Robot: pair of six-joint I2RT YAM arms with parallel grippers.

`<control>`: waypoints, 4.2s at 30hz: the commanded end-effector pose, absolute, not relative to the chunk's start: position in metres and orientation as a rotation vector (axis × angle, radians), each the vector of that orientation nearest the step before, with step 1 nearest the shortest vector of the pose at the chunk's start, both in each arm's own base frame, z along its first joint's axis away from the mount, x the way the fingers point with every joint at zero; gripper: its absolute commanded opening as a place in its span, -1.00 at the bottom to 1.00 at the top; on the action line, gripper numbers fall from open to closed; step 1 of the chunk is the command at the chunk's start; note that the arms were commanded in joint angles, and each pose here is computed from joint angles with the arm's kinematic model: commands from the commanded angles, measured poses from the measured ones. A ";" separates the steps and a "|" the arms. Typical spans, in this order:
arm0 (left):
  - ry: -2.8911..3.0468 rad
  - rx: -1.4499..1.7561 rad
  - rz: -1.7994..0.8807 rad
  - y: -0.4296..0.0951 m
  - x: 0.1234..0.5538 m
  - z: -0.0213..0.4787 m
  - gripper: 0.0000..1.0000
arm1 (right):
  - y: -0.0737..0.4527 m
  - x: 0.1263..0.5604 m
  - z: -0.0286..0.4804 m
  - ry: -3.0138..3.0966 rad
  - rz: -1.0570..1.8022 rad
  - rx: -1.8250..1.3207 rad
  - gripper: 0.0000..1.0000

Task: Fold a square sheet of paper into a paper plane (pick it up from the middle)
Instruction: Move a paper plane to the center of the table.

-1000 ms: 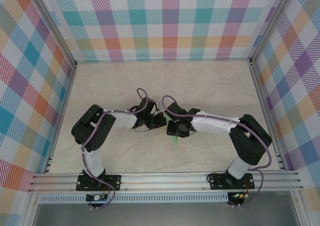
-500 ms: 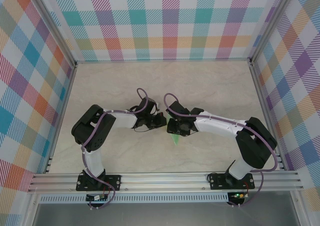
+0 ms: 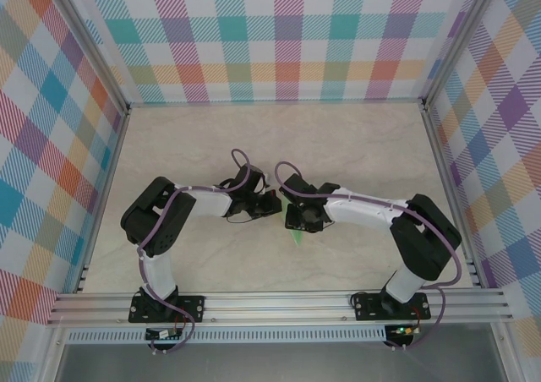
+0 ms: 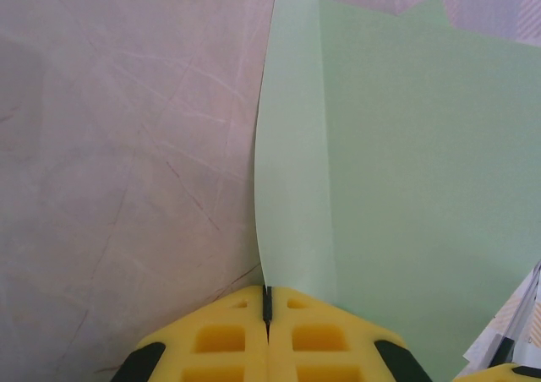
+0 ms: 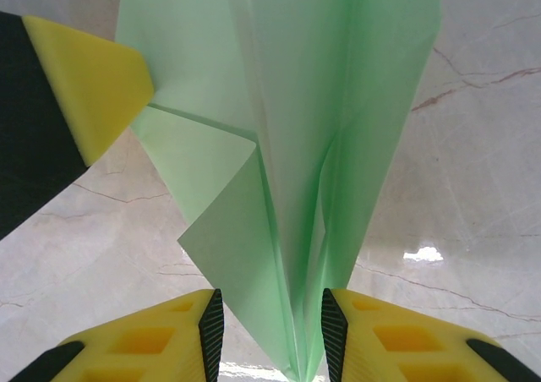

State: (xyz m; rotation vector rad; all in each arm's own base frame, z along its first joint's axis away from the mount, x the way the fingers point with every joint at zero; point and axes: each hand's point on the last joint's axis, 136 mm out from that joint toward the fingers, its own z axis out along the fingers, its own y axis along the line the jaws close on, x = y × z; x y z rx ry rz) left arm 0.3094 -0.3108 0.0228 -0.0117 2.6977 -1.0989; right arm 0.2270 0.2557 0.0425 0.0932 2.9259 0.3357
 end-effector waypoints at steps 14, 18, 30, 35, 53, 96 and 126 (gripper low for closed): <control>2.710 -0.018 -1.099 -0.306 0.309 0.017 -1.00 | 0.271 0.230 0.037 2.931 0.380 0.015 -0.06; 2.710 -0.018 -1.099 -0.306 0.309 0.017 -1.00 | 0.272 0.229 0.040 2.918 0.404 0.000 0.05; 2.714 -0.017 -1.098 -0.305 0.308 0.016 -1.00 | 0.262 0.231 0.029 2.943 0.289 0.042 -0.16; 2.715 -0.020 -1.088 -0.304 0.308 0.018 -1.00 | 0.252 0.232 0.027 2.951 0.199 0.074 -0.38; 2.670 -0.242 -0.850 -0.258 0.326 0.056 0.22 | 0.247 0.232 0.022 2.968 0.115 0.060 -0.76; 2.591 -0.572 -0.300 -0.124 0.307 0.074 1.00 | 0.271 0.291 0.065 2.822 0.116 -0.058 -0.80; 2.573 -0.593 -0.289 -0.107 0.303 0.088 1.00 | 0.309 0.366 0.062 2.888 0.239 -0.090 -0.43</control>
